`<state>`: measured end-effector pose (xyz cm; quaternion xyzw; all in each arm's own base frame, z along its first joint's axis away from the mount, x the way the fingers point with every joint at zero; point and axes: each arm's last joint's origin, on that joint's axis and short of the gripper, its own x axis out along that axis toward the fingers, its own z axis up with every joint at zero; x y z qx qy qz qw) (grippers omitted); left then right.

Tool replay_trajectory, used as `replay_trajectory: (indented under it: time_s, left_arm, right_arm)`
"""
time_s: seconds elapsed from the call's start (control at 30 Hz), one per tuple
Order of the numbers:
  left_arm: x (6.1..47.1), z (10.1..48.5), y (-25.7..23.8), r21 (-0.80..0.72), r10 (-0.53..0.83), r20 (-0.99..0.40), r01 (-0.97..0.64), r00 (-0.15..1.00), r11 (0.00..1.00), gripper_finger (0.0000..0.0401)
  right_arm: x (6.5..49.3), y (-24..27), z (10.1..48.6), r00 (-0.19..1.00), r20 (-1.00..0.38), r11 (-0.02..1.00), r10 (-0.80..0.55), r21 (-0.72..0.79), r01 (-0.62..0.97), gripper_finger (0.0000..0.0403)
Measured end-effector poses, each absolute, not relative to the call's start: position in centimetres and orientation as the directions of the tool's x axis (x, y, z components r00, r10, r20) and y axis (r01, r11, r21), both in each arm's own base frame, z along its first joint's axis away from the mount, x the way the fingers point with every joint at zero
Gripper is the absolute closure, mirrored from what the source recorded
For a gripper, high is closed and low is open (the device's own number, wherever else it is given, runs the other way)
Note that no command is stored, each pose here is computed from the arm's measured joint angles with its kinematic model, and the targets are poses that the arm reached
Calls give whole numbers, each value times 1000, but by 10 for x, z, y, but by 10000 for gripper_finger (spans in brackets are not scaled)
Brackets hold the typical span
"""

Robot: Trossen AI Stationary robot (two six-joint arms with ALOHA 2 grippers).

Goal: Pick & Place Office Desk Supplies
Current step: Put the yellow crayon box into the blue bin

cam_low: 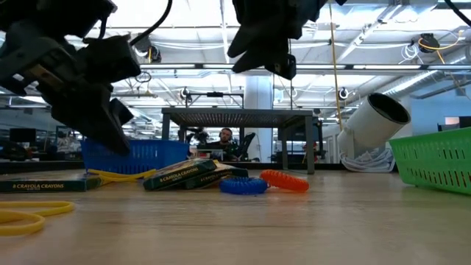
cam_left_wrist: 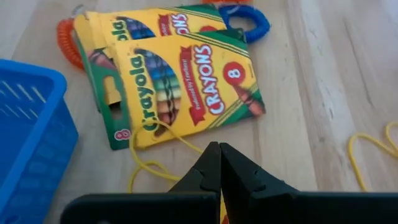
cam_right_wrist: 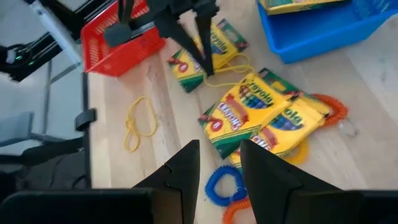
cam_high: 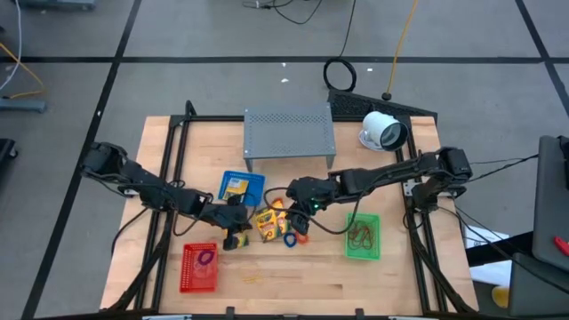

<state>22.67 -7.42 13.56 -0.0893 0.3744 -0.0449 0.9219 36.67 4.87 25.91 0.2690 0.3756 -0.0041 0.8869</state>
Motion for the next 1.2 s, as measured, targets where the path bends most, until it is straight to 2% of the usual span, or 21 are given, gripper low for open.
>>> replay_trajectory:
  time_s: [0.3,0.7,1.03,1.2]
  left_arm:
    - [225,134,-73,-197,-114,-673,-29,731,980,400]
    - [218,128,-76,-203,-76,-731,-110,678,973,400]
    - [225,138,-78,-171,-54,-736,-108,675,979,400]
    - [225,138,-78,-166,-54,-737,-103,674,981,400]
  right_arm:
    - [374,50,256,745,-637,831,198,512,217,298]
    - [385,52,243,747,-623,807,230,551,211,298]
    - [385,52,243,753,-619,792,225,566,228,298]
    - [389,49,232,729,-643,761,234,588,274,298]
